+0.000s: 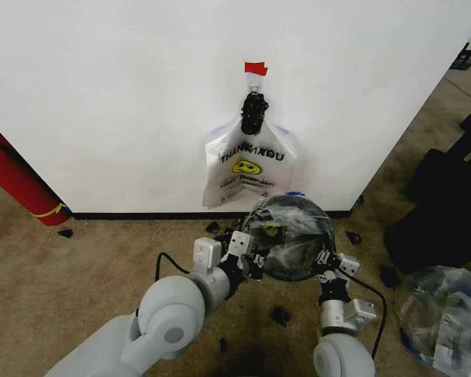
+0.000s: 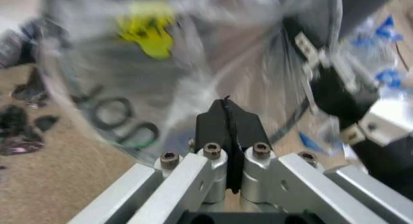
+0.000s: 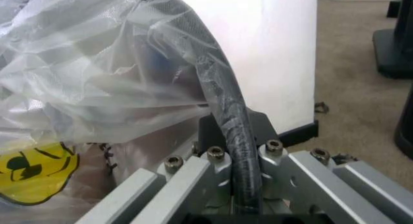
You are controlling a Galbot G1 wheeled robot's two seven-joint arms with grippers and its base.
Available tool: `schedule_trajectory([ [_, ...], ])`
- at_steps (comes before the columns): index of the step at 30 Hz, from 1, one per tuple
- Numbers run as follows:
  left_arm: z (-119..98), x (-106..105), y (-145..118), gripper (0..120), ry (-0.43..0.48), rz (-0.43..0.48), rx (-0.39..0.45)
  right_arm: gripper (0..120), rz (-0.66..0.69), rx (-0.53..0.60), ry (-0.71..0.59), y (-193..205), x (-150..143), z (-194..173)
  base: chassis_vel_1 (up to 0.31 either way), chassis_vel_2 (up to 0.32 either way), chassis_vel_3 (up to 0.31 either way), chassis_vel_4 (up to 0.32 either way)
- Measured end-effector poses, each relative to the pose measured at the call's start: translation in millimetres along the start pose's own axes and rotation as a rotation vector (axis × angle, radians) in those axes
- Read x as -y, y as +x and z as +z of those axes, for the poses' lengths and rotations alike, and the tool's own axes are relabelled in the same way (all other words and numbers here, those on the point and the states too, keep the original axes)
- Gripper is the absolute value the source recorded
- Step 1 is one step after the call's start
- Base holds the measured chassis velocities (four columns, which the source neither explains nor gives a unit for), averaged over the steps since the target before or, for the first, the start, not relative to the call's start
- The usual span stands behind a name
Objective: Pick up the garbage bag from the wall and place it over the trash bin.
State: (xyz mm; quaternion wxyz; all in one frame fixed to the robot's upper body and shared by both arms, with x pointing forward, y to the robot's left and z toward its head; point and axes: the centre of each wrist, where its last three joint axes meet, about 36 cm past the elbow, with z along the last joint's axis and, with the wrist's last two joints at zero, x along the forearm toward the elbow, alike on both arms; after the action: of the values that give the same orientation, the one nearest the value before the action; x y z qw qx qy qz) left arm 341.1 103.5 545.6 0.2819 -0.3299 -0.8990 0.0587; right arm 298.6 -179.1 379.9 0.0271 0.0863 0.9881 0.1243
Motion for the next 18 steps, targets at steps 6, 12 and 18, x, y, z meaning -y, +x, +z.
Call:
schedule_trajectory([
  [6,1,21,-46,0,-0.053,0.017,-0.057,0,-0.002,0.020,0.023,-3,12,-4,0.000,0.000,0.000,0.000],
  [12,-10,35,-90,0,-0.090,-0.025,-0.070,0,-0.012,0.039,0.031,-10,26,-12,0.000,0.000,0.000,0.000],
  [18,-12,31,-103,0,-0.131,-0.073,-0.044,0,-0.008,0.043,0.026,-3,21,-16,0.000,0.000,0.000,0.000],
])
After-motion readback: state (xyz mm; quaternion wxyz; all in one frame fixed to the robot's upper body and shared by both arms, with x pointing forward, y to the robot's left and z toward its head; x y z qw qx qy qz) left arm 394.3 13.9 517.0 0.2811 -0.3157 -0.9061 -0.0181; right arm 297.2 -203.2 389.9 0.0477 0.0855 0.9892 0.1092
